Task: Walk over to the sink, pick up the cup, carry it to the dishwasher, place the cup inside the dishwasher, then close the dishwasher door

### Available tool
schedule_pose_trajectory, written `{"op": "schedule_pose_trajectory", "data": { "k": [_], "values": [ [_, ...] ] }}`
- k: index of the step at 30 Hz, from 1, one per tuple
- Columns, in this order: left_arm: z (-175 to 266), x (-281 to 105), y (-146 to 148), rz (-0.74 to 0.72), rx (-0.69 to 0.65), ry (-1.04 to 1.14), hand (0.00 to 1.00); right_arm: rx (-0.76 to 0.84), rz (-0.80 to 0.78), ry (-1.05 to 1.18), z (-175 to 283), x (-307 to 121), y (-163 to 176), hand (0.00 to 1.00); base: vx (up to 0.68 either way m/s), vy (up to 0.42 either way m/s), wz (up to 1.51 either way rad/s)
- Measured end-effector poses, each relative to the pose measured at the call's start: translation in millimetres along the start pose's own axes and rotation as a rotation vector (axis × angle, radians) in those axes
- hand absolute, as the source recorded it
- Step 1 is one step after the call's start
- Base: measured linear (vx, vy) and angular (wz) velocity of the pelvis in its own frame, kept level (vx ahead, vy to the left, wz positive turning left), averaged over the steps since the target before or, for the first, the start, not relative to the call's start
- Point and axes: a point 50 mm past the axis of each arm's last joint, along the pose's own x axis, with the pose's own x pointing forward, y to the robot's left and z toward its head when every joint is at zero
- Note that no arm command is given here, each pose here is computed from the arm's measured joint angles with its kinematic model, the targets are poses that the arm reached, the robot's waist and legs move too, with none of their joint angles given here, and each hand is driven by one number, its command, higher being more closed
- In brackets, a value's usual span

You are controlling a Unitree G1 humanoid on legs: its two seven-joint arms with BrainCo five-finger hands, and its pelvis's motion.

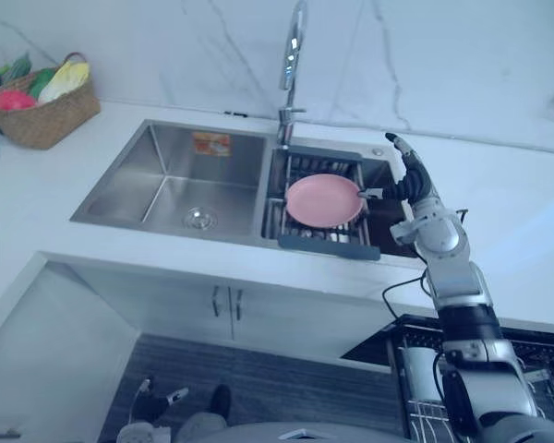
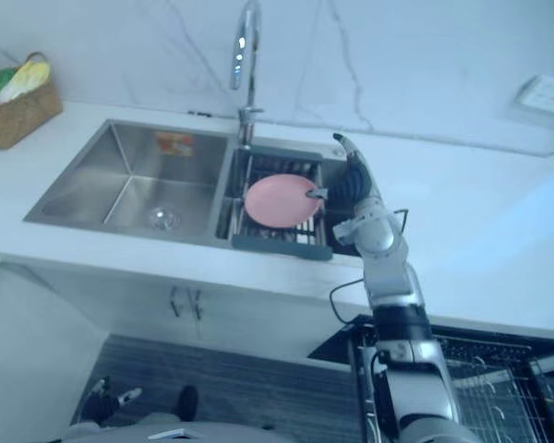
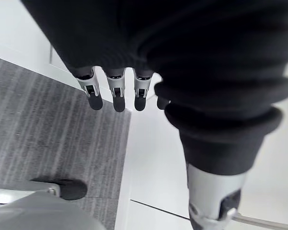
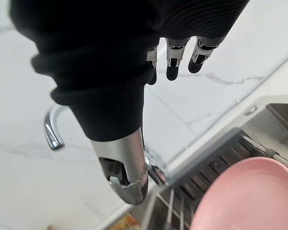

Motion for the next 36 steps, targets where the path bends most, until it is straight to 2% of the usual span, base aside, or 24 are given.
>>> {"op": "schedule_pose_trajectory", "data": {
  "k": [5,12,23,29,36],
  "values": [
    [1.7,-0.5,1.0,-0.016,0.006,-0.004,0.00,-0.111,0.045,0.043,-3.6,14.8,9.9,0.00,-0.01,0.015,0.12],
    [15.2,0.9,-1.7,-0.040,0.027,-0.062,0.00,-0.289,-0.005,0.043,4.6,35.1,-18.6,0.00,-0.01,0.010,0.06],
    [20.9,0.3,1.3,-0.039,0.033,-0.095,0.00,-0.353,-0.033,0.044,4.4,34.7,-43.1,0.00,0.00,0.005,0.01],
    [16.4,-1.5,2.0,-0.055,0.053,-0.084,0.00,-0.453,0.068,-0.005,7.5,26.3,-47.6,0.00,-0.05,0.002,-0.12],
    [12.9,-2.7,4.6,-0.059,0.093,-0.078,0.00,-0.529,0.216,-0.017,-3.9,12.3,-29.7,0.00,0.00,0.003,-0.05]
  ]
}}
